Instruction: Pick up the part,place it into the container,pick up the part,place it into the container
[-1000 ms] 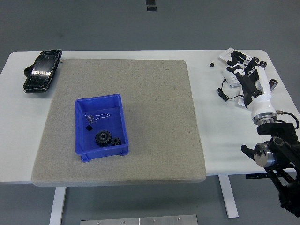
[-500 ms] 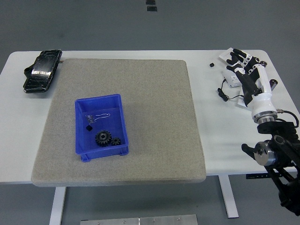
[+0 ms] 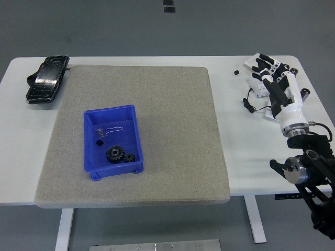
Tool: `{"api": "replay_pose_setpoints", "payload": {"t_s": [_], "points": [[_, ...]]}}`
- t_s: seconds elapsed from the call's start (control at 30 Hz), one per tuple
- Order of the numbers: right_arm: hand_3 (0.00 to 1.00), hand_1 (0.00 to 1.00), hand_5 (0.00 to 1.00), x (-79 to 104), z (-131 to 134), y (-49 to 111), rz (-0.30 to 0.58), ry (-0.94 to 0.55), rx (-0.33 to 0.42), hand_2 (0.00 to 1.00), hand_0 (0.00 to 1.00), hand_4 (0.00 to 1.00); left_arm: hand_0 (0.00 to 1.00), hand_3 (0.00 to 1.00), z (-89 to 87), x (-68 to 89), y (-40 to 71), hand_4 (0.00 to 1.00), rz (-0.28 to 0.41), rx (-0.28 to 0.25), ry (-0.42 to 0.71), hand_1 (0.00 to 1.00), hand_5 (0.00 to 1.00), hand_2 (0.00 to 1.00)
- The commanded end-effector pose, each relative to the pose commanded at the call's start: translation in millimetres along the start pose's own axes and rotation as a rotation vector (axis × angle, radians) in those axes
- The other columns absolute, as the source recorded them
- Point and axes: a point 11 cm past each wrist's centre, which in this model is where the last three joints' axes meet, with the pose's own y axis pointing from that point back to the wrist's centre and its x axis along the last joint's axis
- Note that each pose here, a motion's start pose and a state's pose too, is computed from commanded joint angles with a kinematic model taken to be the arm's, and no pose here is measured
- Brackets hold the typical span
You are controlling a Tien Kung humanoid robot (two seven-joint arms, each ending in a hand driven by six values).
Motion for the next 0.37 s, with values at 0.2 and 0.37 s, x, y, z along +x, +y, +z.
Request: {"api": "replay_pose_setpoints", "payload": {"t_s": [0.2, 0.37], "points": [[0.707, 0.721, 0.378, 2.8, 1.2, 1.5, 0.009, -0.003, -0.002, 0.749, 0.753, 0.699, 0.718, 0.585, -3.0, -5.6, -0.9, 0.678, -0.010, 0.004, 0.007, 0.671, 0.318, 0.638], [0.707, 0.721, 0.378, 2.2, 2.5, 2.0, 0.006, -0.005, -0.006, 0.749, 0.753, 0.699, 0.718, 0.585, -1.8, -8.0, -0.5, 0.678, -0.015, 0.001, 0.010, 0.671, 0.318, 0.638]]}}
